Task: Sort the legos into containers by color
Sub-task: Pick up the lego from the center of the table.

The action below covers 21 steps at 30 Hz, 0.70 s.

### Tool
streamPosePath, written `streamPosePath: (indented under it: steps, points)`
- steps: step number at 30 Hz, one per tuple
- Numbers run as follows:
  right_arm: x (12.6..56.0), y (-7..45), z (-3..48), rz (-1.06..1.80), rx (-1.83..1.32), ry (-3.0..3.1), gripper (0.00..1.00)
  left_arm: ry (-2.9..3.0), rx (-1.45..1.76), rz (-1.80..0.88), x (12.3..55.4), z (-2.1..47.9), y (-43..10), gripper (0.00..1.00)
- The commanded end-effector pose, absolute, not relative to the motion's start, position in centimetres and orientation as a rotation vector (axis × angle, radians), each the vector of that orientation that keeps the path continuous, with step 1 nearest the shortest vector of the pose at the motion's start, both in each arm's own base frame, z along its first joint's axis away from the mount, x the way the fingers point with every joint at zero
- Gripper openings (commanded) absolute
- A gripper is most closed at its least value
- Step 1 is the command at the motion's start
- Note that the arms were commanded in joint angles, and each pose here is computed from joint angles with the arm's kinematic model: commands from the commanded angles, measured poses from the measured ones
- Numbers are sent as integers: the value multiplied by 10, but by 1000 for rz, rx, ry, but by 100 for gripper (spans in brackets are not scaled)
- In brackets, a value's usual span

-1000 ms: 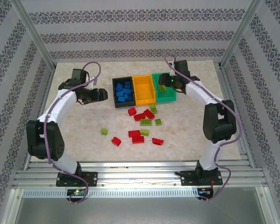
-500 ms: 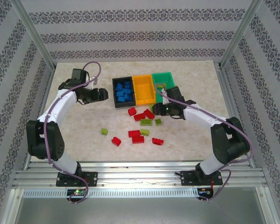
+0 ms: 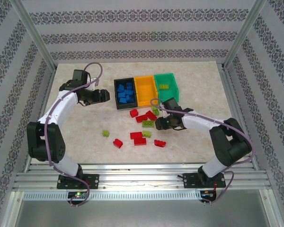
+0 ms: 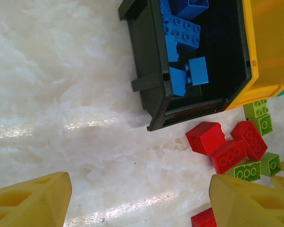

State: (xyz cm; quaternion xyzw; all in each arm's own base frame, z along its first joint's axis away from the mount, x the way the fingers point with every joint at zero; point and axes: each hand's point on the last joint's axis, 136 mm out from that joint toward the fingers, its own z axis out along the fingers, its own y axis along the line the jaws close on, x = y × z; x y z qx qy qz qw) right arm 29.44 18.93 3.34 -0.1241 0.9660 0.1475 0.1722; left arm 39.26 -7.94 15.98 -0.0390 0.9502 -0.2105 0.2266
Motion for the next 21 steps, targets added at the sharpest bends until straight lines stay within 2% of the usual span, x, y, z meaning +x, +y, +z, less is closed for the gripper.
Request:
streamPosePath:
  steps: [1,10,17,21]
  points:
    - [295,196,28,400,-386,2749,49,2610,-132,-594,394,160,-75,77]
    - [303,197,18,296,-390,2787,49,2609,-131,-594,394,160,-75,77]
    - [304,198,21,301,-379,2785,34,2612,-131,-601,394,159,-76,77]
    - [311,199,39,343,-353,2741,34,2614,-133,-604,394,158,-76,77]
